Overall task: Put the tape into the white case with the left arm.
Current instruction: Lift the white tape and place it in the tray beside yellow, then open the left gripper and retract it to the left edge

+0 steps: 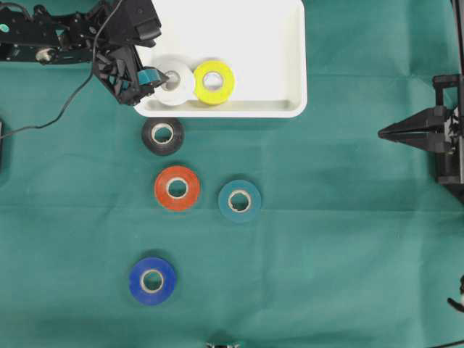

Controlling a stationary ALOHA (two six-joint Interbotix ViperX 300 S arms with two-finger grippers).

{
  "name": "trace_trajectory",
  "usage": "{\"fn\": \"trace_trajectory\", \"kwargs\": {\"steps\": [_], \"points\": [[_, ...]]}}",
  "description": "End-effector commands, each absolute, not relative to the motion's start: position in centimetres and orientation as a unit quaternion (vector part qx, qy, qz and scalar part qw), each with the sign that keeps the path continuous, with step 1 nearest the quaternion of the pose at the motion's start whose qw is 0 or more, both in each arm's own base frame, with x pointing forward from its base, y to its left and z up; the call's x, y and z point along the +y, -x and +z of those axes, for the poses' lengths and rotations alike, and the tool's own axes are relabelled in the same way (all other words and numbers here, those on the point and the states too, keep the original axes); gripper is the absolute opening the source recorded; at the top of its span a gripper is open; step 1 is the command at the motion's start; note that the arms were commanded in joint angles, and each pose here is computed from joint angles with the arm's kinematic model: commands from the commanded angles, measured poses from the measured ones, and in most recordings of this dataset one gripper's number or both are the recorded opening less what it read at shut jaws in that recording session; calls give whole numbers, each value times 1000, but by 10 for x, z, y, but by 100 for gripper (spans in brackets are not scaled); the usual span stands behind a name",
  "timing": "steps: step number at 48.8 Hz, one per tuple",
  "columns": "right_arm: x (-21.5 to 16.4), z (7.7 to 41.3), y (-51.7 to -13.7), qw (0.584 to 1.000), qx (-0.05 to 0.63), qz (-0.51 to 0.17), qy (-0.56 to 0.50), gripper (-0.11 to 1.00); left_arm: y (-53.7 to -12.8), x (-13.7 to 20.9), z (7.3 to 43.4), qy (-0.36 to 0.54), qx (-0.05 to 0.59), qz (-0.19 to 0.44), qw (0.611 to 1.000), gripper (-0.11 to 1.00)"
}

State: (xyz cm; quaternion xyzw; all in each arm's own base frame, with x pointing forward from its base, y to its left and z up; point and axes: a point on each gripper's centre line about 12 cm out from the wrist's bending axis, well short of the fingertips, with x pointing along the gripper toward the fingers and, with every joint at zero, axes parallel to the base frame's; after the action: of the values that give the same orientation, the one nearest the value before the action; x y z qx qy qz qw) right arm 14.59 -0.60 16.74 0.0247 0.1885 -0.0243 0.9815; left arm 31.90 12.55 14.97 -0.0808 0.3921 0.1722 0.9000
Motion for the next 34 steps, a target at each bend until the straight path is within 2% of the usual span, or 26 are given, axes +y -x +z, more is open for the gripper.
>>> {"fn": "trace_trajectory", "kwargs": {"steps": [1, 34], "points": [[-6, 171, -148, 983, 183, -25, -25, -10, -323, 127, 159, 77, 376, 173, 907, 99], [-6, 171, -148, 983, 182, -25, -26, -10, -263, 93, 176, 72, 350, 161, 920, 99]]}}
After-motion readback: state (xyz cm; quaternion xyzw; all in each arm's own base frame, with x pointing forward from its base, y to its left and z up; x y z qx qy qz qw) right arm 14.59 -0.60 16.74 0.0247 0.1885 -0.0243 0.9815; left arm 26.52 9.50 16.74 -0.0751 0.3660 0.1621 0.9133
